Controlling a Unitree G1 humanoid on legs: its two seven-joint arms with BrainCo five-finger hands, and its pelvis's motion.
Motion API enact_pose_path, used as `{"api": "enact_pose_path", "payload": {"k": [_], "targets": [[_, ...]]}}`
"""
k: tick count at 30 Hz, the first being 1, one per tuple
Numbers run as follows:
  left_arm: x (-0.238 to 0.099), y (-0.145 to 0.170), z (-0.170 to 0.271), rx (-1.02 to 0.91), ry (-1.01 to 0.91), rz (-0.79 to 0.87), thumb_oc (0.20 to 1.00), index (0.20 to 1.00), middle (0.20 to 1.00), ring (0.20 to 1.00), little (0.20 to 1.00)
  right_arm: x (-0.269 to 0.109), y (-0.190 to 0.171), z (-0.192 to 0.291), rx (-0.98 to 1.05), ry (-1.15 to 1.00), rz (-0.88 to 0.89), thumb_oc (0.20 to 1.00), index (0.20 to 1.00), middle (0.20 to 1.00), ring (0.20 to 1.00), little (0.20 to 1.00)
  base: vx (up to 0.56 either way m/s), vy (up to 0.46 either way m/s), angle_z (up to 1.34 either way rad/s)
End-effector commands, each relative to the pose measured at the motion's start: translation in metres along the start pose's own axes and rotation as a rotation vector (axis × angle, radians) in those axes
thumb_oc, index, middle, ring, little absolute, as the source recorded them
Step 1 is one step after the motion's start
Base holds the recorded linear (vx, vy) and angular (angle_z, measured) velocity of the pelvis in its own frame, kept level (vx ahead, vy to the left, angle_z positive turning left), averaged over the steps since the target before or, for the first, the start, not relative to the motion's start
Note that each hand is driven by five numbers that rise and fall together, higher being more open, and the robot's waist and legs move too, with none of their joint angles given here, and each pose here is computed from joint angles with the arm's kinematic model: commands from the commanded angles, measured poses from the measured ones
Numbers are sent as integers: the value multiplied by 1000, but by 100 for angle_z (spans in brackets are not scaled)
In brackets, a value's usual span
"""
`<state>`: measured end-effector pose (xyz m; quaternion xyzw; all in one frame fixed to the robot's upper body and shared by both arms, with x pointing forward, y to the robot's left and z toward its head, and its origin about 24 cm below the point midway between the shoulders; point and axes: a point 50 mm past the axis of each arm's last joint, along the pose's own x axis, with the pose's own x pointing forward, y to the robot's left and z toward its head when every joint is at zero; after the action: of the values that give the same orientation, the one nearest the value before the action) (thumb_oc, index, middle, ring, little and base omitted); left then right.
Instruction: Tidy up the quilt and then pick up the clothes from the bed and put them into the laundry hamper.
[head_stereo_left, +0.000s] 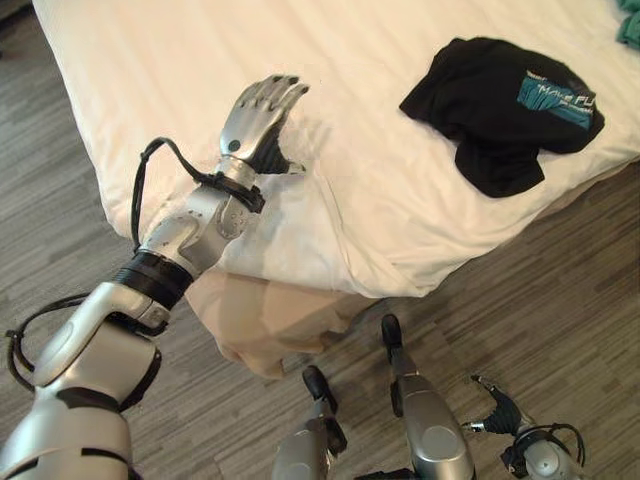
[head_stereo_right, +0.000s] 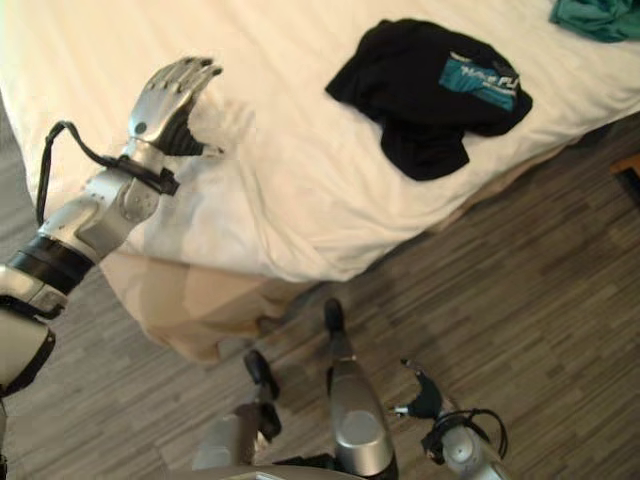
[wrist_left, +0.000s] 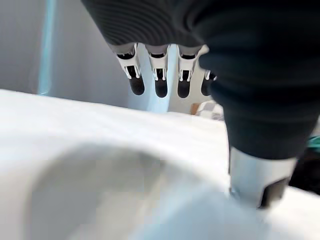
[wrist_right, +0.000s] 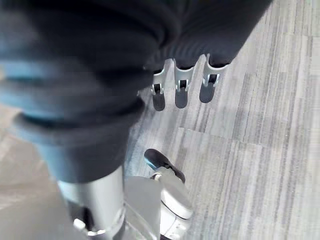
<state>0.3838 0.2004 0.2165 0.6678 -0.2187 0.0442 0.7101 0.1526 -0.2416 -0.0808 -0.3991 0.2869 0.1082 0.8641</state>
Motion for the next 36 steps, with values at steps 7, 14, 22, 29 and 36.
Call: {"api": "enact_pose_path", "payload": {"k": [7,14,22,29,36], "targets": [[-14,-26,-32,56,200,-83,200,200,200,200,200,-3,25,-3,54,36,40,1000,1000,1000,1000,1000,-19,-24,9],[-100,-110,32,-489,124,-238,200,200,200,200,200,4,22,-18,108,146,-28,1000,1000,1000,1000,1000,36,17,21],[-193,-150,46,-719,228,-448,1000,1000,1000,1000,1000,23,-34,0,90,72,-244,1000,1000,1000,1000,1000,21,44,14],[-362,-211,10,-424,635,-969,1000,1000,1000,1000,1000,33,-96,43,-63,-130,-448,771,771,771,771,771,11,26,17],[-485,-200,-8,-295,1170,-1270,1000,1000,1000,1000,1000,-21,-200,255,-211,-977,-735,200,200,200,200,200,-33,-24,23]]}}
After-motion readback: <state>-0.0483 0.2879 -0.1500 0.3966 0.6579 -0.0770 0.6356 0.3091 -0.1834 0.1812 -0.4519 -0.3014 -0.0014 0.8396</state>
